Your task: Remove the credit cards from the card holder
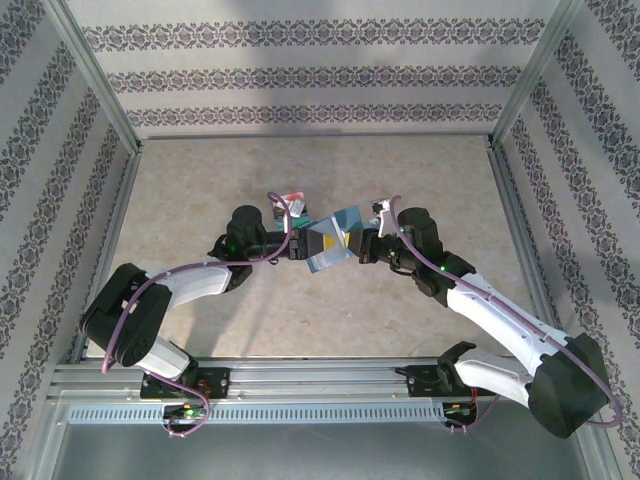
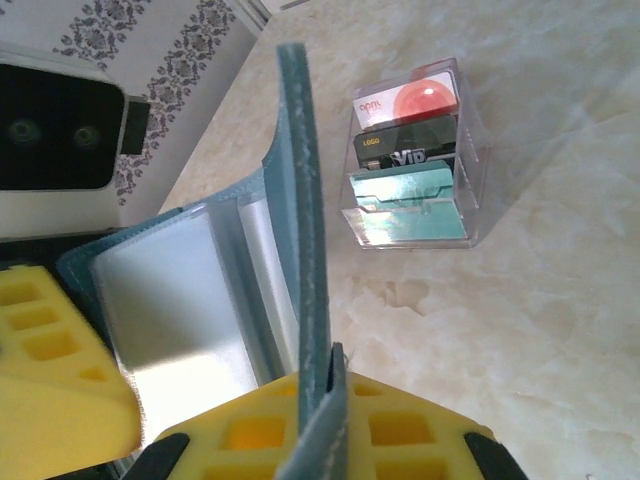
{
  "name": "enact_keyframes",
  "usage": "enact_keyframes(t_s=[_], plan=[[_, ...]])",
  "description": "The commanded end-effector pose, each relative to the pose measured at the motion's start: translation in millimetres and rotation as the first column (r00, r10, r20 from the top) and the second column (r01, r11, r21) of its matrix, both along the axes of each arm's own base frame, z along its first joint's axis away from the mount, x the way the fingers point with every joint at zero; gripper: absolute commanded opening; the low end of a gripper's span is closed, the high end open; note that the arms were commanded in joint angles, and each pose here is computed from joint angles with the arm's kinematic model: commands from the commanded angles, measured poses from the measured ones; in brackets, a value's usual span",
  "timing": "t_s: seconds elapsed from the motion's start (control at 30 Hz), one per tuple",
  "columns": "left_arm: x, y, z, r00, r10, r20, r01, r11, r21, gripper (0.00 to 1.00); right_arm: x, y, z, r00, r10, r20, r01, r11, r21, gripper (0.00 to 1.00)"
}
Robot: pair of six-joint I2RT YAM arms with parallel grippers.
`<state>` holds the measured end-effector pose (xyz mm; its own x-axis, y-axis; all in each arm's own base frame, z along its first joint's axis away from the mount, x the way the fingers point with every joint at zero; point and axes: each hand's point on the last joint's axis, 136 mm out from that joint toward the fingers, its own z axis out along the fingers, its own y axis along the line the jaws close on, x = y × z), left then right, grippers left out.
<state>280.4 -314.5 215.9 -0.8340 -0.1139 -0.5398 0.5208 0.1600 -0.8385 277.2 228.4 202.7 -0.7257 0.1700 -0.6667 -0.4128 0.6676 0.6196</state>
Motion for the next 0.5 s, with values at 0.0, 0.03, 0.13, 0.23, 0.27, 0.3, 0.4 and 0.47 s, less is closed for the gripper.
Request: enact_keyframes(t_s=[0.0,0.03,0.13,0.23,0.27,0.3,0.4,0.47], plan=[[-10,-1,16,0.998,-0.043,0.053,0.046,0.997,-0.056,0.47,12,-15,-9,0.995,-0.100,-0.028,0.100,0.995,0.014,0.00],[-10,-1,15,0.998,-0.044,0.050,0.047,0.997,-0.055,0.49,13,-16,-10,0.994,-0.105,-0.032,0.105,0.994,0.021,0.00],[-11,-2,13,0.998,-0.049,0.047,0.052,0.997,-0.053,0.51,13,-15,-8,0.993,-0.109,-0.035,0.110,0.993,0.037,0.00],[-11,-1,12,0.997,-0.051,0.050,0.054,0.997,-0.049,0.51,13,-16,-7,0.993,-0.115,-0.038,0.117,0.992,0.048,0.00],[-11,-2,11,0.997,-0.051,0.050,0.054,0.997,-0.046,0.49,13,-15,-5,0.993,-0.113,-0.038,0.115,0.992,0.054,0.00],[-10,-2,11,0.997,-0.051,0.050,0.053,0.998,-0.043,0.48,13,-14,-4,0.994,-0.107,-0.036,0.109,0.992,0.063,0.00],[-8,-3,10,0.998,-0.045,0.053,0.047,0.998,-0.039,0.42,11,-8,2,0.996,-0.079,-0.031,0.082,0.992,0.094,0.00],[-7,-3,10,0.997,-0.045,0.055,0.047,0.998,-0.039,0.34,10,-6,5,0.997,-0.070,-0.025,0.072,0.992,0.106,0.00]])
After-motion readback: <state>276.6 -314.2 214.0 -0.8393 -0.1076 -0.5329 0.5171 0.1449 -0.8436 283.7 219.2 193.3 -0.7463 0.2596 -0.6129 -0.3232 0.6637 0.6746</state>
